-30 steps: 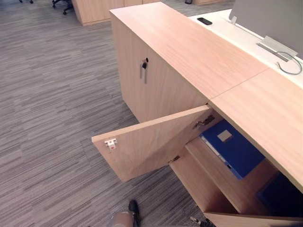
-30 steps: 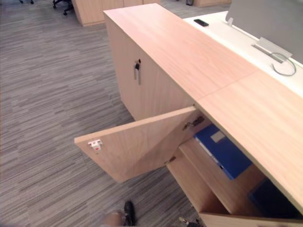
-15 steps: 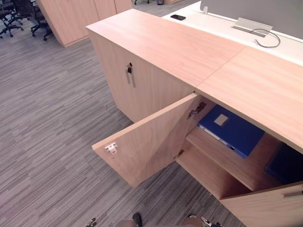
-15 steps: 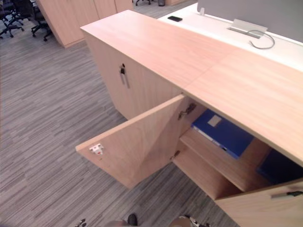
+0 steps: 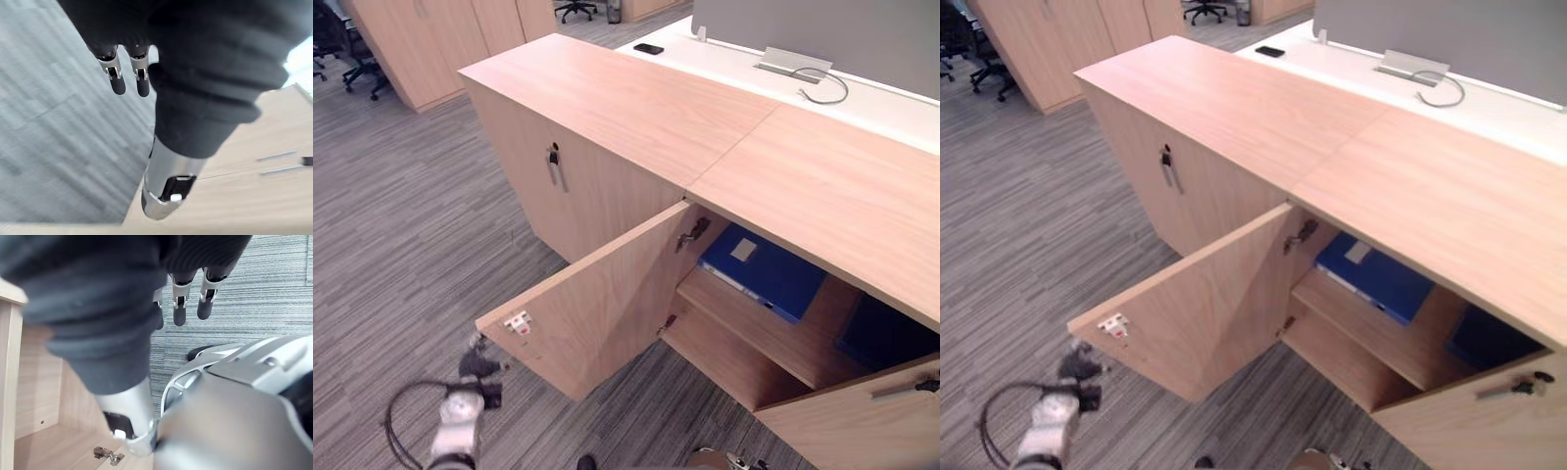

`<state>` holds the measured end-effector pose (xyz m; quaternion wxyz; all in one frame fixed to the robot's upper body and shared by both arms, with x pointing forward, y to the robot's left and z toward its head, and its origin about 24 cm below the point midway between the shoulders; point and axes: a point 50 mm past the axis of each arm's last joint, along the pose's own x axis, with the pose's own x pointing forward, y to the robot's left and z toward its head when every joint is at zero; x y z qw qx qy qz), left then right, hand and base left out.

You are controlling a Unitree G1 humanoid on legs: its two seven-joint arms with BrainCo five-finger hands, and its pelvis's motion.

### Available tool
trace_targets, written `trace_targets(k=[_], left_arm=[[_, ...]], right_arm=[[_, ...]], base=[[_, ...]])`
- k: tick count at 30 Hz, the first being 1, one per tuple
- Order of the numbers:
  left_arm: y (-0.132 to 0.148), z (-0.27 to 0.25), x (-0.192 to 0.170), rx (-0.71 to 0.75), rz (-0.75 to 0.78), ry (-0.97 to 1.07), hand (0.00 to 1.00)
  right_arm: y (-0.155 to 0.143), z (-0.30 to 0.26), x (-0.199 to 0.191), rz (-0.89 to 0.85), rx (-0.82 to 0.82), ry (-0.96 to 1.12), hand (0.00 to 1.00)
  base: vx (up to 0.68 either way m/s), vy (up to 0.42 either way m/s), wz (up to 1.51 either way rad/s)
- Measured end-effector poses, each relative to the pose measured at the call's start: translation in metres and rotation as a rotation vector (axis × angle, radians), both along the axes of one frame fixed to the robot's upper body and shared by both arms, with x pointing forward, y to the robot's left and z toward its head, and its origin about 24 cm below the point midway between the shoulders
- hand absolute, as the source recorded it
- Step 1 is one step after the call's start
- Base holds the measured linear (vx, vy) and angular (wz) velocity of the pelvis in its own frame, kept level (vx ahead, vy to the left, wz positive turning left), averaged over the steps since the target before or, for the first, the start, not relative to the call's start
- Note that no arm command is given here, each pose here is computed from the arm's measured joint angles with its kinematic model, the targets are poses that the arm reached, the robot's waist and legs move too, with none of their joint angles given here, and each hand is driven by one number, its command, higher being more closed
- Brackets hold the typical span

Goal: Walk over to the cabinet, pick up the folder, carry it to the office cabinet, place the folder inside the office cabinet, then close the office cabinet door

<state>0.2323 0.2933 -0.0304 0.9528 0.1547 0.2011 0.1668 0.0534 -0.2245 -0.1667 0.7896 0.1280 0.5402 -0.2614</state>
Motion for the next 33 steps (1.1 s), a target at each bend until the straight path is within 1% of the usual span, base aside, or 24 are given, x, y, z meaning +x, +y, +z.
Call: trace_targets(k=[3, 5, 8, 9, 11, 14, 16, 17, 18, 19, 20, 21, 22, 24, 27, 29, 30, 33], left_arm=[[0.002, 0.028, 0.029, 0.082, -0.049, -0.072, 0.00], [0.002, 0.036, 0.036, 0.124, -0.077, -0.081, 0.00], [-0.018, 0.044, 0.051, 0.173, -0.174, -0.102, 0.00], [-0.025, 0.043, 0.052, 0.188, -0.222, -0.091, 0.00], [-0.031, 0.041, 0.052, 0.186, -0.252, -0.088, 0.00], [-0.047, 0.036, 0.042, 0.196, -0.347, -0.082, 0.00], [-0.075, 0.024, 0.029, 0.170, -0.484, -0.060, 0.00], [-0.084, 0.017, 0.024, 0.155, -0.520, -0.039, 0.00], [-0.102, 0.005, 0.016, 0.112, -0.597, 0.003, 0.00], [-0.113, -0.001, 0.011, 0.089, -0.638, 0.022, 0.00], [-0.135, -0.012, 0.001, 0.038, -0.716, 0.060, 0.00], [-0.152, -0.023, -0.008, -0.018, -0.746, 0.094, 0.00], [-0.157, -0.028, -0.013, -0.041, -0.761, 0.116, 0.00], [-0.178, -0.047, -0.034, -0.112, -0.842, 0.211, 0.00], [-0.193, -0.057, -0.047, -0.163, -0.887, 0.262, 0.00], [-0.196, -0.060, -0.051, -0.172, -0.906, 0.285, 0.00], [-0.202, -0.061, -0.053, -0.184, -0.923, 0.289, 0.00], [-0.212, -0.060, -0.055, -0.252, -0.911, 0.282, 0.00]], right_arm=[[-0.001, 0.000, -0.002, 0.005, 0.002, 0.001, 0.00], [-0.001, 0.000, -0.005, 0.003, 0.001, 0.006, 0.00], [0.000, -0.001, -0.011, -0.005, 0.011, 0.014, 0.00], [-0.001, -0.001, -0.014, -0.017, 0.014, 0.018, 0.00], [-0.001, -0.001, -0.017, -0.021, 0.015, 0.024, 0.00], [-0.001, -0.002, -0.020, -0.027, 0.015, 0.031, 0.00], [0.001, -0.002, -0.023, -0.075, 0.032, 0.028, 0.00], [0.002, -0.003, -0.024, -0.092, 0.039, 0.026, 0.00], [0.004, -0.003, -0.027, -0.140, 0.052, 0.022, 0.00], [0.005, -0.004, -0.029, -0.156, 0.059, 0.023, 0.00], [0.008, -0.005, -0.032, -0.196, 0.074, 0.020, 0.00], [0.010, -0.005, -0.034, -0.234, 0.083, 0.018, 0.00], [0.012, -0.006, -0.035, -0.247, 0.089, 0.020, 0.00], [0.015, -0.007, -0.040, -0.309, 0.106, 0.024, 0.00], [0.015, -0.007, -0.047, -0.358, 0.109, 0.036, 0.00], [0.016, -0.007, -0.049, -0.380, 0.114, 0.035, 0.00], [0.013, -0.007, -0.057, -0.425, 0.110, 0.045, 0.00], [0.006, -0.006, -0.071, -0.486, 0.094, 0.080, 0.00]], base=[[0.00, 0.000, 0.00], [0.00, 0.000, 0.00], [0.00, 0.005, 0.02], [0.00, 0.000, 0.00], [0.00, 0.000, 0.00], [-0.04, 0.003, -0.07], [-0.02, 0.014, -0.15], [0.00, 0.018, -0.26], [0.00, 0.020, -0.24], [0.01, 0.022, -0.31], [0.02, 0.028, -0.37], [0.03, 0.029, -0.44], [0.04, 0.027, -0.48], [0.05, 0.023, -0.45], [0.00, 0.016, -0.67], [-0.06, 0.018, -0.66], [-0.08, 0.004, -0.45], [-0.04, 0.035, -0.70]])
